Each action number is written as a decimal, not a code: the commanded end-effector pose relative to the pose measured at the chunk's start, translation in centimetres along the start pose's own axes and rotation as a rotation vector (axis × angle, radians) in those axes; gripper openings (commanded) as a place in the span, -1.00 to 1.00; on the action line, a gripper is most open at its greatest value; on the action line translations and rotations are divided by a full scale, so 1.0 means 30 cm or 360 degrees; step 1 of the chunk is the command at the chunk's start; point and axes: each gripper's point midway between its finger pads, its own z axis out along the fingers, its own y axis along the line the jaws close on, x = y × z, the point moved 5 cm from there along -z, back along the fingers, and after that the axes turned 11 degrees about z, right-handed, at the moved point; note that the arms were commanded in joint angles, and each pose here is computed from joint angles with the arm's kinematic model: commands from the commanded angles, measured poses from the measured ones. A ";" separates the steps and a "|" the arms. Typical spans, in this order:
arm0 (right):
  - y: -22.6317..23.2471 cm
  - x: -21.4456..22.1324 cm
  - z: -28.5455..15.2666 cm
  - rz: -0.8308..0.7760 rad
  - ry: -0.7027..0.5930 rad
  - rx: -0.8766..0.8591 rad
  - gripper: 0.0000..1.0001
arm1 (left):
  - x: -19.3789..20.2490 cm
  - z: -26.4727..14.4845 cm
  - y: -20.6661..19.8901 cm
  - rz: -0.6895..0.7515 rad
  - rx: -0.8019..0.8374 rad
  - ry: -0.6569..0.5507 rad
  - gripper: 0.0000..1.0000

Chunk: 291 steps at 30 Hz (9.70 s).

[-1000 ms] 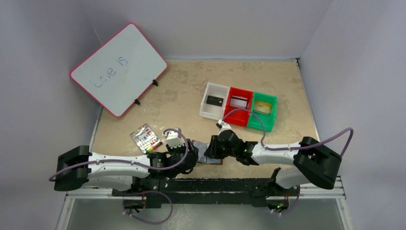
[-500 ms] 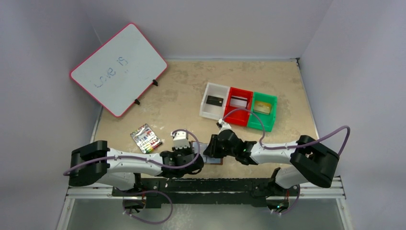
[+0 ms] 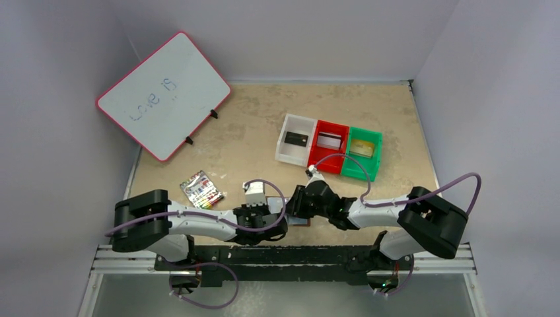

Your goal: Take the credit cards out of the card holder

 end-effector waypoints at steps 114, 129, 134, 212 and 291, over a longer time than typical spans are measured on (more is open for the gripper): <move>0.001 -0.046 -0.047 0.0274 0.0057 -0.0438 -0.73 | 0.022 0.043 -0.099 0.0025 0.0023 0.0040 -0.75; -0.049 -0.036 -0.039 0.0293 0.0048 -0.0328 -0.88 | -0.001 0.040 -0.068 0.0026 -0.0019 -0.0035 -0.96; -0.031 -0.049 -0.048 0.0263 0.0030 -0.0322 -0.83 | -0.006 0.044 -0.071 0.0039 -0.0025 -0.0057 -1.00; -0.050 -0.104 -0.035 0.0321 -0.0022 -0.0323 -0.69 | 0.015 0.053 -0.073 -0.0012 -0.0014 -0.0031 -1.00; -0.099 -0.180 -0.191 0.0117 -0.0389 -0.0108 -1.00 | -0.011 0.030 -0.040 -0.0084 0.0022 -0.0087 -1.00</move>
